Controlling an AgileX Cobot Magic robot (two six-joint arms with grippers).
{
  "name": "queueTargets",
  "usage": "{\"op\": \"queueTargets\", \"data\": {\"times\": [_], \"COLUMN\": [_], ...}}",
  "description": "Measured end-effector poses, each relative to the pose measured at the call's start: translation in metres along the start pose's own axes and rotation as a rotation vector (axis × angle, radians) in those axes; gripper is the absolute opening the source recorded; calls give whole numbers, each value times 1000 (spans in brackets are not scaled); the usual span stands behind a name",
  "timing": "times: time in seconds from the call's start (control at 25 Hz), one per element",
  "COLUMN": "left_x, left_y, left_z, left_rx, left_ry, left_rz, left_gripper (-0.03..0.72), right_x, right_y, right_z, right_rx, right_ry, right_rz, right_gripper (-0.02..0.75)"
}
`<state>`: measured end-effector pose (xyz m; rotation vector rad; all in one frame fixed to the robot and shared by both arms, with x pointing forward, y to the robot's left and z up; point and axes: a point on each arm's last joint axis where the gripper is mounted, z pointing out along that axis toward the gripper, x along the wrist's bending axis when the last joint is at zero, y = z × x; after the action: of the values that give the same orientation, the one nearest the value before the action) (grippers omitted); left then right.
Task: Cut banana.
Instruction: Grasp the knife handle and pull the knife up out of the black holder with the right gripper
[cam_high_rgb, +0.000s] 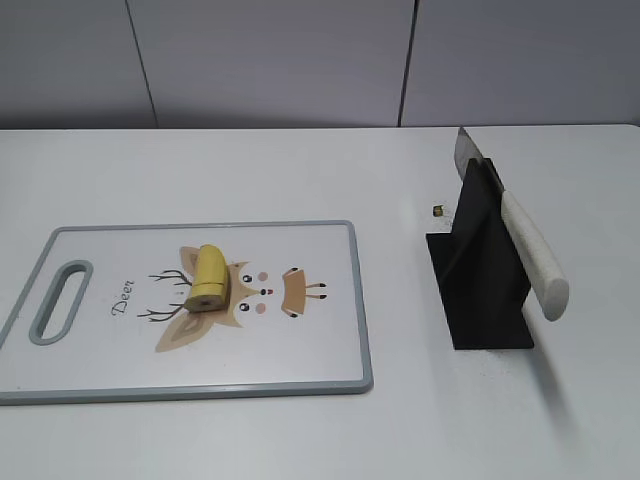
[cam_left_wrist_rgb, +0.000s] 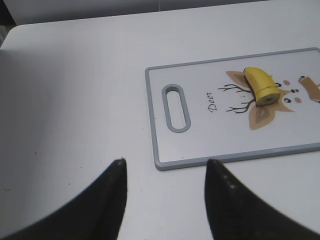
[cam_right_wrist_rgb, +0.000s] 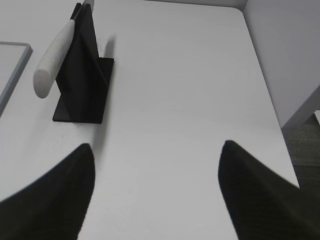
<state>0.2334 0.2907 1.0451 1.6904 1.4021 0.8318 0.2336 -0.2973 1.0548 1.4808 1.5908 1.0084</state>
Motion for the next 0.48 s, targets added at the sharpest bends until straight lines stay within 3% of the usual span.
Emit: {"op": "queueTargets", "data": {"times": [0.48], "left_x": [0], "left_y": [0], "left_z": [0], "left_rx": [0], "left_ry": [0], "left_rz": [0], "left_gripper": [490], "right_x": [0], "right_y": [0], "right_z": [0], "right_rx": [0], "right_ry": [0], "right_rz": [0], "right_gripper": [582]}}
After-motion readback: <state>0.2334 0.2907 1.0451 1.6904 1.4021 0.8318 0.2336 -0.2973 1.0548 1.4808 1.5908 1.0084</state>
